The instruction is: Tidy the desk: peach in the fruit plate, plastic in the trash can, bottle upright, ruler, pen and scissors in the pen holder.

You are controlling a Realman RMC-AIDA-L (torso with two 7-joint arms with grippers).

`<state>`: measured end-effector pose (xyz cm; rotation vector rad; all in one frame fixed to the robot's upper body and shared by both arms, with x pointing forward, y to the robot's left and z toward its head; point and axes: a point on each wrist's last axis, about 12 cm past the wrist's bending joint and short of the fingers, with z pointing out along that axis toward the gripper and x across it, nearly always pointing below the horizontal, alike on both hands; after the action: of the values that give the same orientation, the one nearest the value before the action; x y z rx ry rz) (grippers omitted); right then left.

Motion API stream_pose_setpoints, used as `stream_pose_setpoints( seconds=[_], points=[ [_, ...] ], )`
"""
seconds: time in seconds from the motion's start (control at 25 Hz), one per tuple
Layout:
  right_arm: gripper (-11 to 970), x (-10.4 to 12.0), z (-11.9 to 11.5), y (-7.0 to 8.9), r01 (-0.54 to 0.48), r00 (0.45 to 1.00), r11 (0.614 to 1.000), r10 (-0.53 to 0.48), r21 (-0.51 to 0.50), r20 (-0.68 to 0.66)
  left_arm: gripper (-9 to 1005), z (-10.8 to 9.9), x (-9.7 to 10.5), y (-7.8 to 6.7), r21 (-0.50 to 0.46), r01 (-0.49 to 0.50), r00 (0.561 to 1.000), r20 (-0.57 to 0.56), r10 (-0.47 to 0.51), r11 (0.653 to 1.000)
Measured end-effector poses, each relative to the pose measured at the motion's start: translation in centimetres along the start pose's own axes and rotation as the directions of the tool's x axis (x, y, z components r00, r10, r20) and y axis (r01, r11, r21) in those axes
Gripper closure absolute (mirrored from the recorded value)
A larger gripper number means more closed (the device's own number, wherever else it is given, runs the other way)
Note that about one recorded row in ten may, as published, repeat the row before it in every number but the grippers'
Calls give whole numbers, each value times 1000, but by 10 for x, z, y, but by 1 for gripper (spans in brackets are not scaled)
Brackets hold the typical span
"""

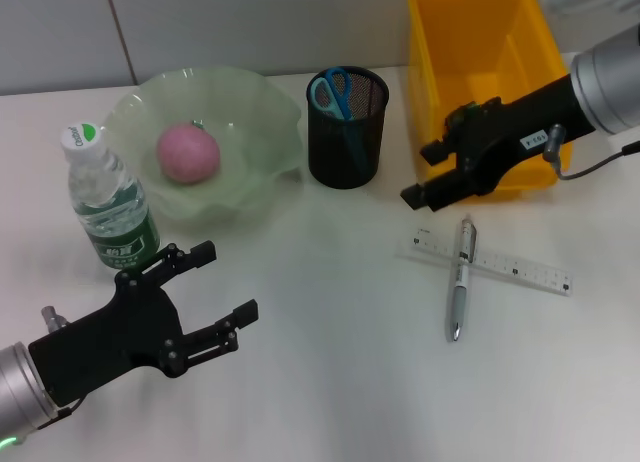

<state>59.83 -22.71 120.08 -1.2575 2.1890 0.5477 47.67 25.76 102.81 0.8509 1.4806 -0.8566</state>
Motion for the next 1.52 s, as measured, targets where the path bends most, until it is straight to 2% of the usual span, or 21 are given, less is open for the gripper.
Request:
stream_pose_setpoints(
  seconds=[0.6, 0.92, 1.52],
  points=[
    [280, -3, 28, -7, 92, 970, 996, -85, 20, -230, 154, 2, -2, 2, 4, -5, 1000, 0, 5, 1000],
    [295, -5, 44, -11, 128, 954, 992, -118, 18, -275, 154, 4, -2, 2, 7, -8, 1000, 2, 8, 1000],
    [338, -6, 69, -9, 181, 925, 983, -166, 12, -342, 154, 3, -2, 2, 4, -5, 1000, 3, 5, 1000]
  ],
)
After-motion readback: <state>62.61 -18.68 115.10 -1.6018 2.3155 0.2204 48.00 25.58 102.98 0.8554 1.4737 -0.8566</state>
